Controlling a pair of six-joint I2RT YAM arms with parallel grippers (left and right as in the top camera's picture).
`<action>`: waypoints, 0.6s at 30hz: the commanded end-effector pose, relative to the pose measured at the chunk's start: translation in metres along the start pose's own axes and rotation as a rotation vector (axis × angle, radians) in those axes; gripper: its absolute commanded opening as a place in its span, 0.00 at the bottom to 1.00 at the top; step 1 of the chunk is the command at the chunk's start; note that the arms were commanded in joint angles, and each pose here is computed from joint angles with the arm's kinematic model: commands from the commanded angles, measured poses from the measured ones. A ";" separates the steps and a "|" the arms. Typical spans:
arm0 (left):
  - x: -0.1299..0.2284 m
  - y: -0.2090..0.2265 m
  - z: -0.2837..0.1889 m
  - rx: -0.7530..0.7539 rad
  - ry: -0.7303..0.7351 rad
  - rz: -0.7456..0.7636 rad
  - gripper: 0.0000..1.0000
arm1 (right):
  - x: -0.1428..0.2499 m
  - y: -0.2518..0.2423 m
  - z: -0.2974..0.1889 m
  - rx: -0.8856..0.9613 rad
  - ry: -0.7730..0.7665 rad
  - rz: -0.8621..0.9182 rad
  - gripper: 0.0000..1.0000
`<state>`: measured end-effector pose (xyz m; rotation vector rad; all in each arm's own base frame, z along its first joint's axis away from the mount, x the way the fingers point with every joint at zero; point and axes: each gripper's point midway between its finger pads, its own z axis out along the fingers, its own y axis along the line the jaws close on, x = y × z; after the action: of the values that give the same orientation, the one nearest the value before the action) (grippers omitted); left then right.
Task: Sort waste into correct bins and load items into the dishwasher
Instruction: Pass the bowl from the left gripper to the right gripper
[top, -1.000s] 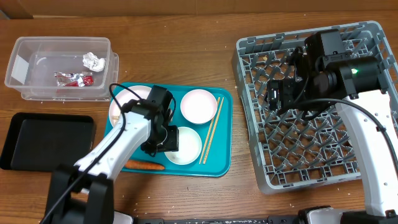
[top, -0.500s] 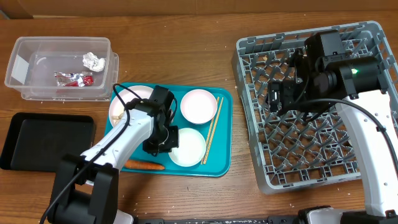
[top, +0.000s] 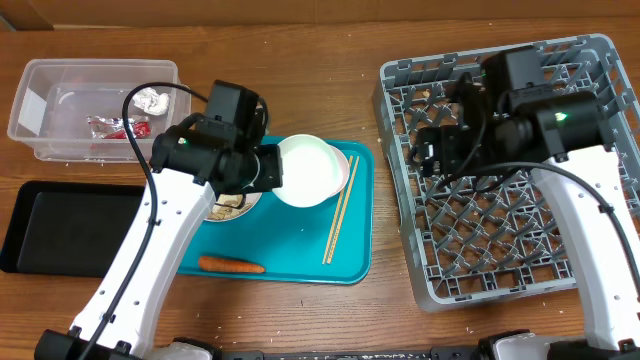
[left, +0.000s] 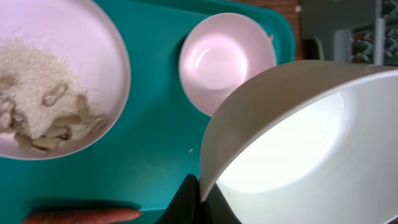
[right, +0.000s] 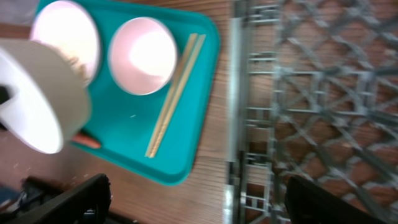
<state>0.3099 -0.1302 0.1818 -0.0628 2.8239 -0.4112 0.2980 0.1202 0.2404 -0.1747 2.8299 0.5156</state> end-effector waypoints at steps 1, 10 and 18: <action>-0.003 -0.030 -0.006 0.081 -0.018 0.051 0.04 | 0.004 0.032 0.004 -0.075 0.013 -0.060 0.87; -0.015 -0.059 -0.023 0.143 -0.082 0.076 0.04 | 0.001 0.048 0.020 -0.048 0.019 0.021 0.62; -0.013 -0.075 -0.022 0.168 -0.092 0.093 0.04 | 0.008 0.079 0.033 -0.078 0.040 -0.057 0.62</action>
<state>0.3164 -0.1792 0.2153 0.0693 2.7093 -0.5400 0.2862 0.1896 0.2293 -0.2509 2.8653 0.5874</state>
